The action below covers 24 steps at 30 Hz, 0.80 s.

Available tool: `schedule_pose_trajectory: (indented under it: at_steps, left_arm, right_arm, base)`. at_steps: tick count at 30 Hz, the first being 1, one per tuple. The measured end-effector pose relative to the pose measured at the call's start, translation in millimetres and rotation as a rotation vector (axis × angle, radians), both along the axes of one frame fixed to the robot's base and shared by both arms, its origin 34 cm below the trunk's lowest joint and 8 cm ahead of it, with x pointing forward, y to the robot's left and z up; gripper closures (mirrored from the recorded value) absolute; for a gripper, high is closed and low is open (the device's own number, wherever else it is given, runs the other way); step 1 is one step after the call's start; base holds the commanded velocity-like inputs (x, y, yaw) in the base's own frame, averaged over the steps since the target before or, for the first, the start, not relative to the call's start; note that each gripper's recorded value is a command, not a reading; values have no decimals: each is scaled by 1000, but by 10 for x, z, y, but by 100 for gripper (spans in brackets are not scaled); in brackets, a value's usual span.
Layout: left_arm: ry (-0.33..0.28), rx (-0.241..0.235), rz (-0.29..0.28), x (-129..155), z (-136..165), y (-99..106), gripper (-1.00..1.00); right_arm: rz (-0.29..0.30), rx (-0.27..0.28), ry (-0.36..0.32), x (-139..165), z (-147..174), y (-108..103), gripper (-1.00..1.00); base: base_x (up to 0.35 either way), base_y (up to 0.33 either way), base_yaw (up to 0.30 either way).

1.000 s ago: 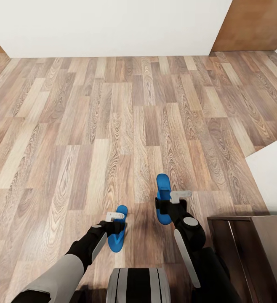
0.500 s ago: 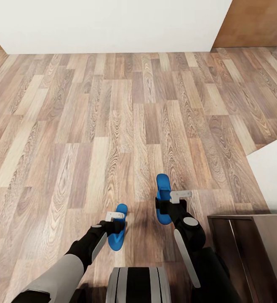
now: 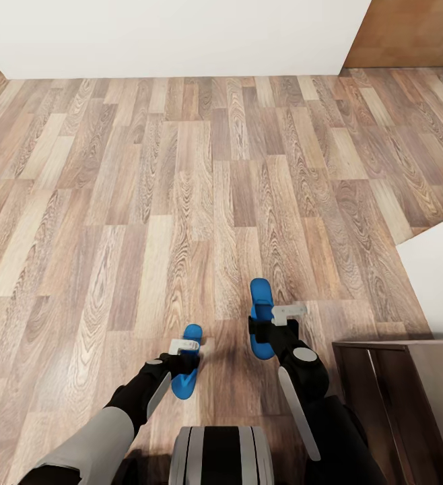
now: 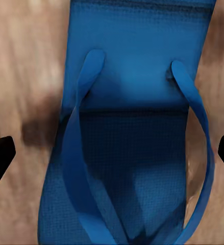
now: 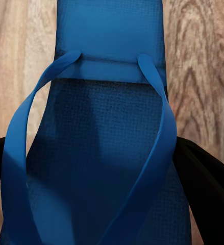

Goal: In the bedroom, move the book from the bed onto either nightstand, and place the two sandals side by side next to the bed.

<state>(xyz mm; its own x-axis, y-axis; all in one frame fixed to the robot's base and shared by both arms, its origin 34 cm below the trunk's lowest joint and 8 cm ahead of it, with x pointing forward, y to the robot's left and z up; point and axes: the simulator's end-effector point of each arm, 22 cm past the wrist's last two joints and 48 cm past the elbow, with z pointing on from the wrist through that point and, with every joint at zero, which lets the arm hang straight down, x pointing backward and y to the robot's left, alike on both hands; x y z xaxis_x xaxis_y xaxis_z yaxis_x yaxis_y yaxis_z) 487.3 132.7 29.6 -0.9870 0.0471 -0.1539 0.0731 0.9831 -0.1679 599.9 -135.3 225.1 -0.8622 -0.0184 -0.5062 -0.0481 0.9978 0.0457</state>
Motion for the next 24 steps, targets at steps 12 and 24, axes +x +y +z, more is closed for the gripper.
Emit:
schedule_pose_trajectory:
  at_steps: [12,24]
  left_arm:
    - [1,1,-1,-10,-2,1,-100]
    - [13,0,-1,-68,-54,0,-100]
  right_arm:
    - [0,0,0,1,1,1,100]
    - [0,0,12,-33,-66,1,100]
  base:
    - [0,0,0]
    - [0,0,0]
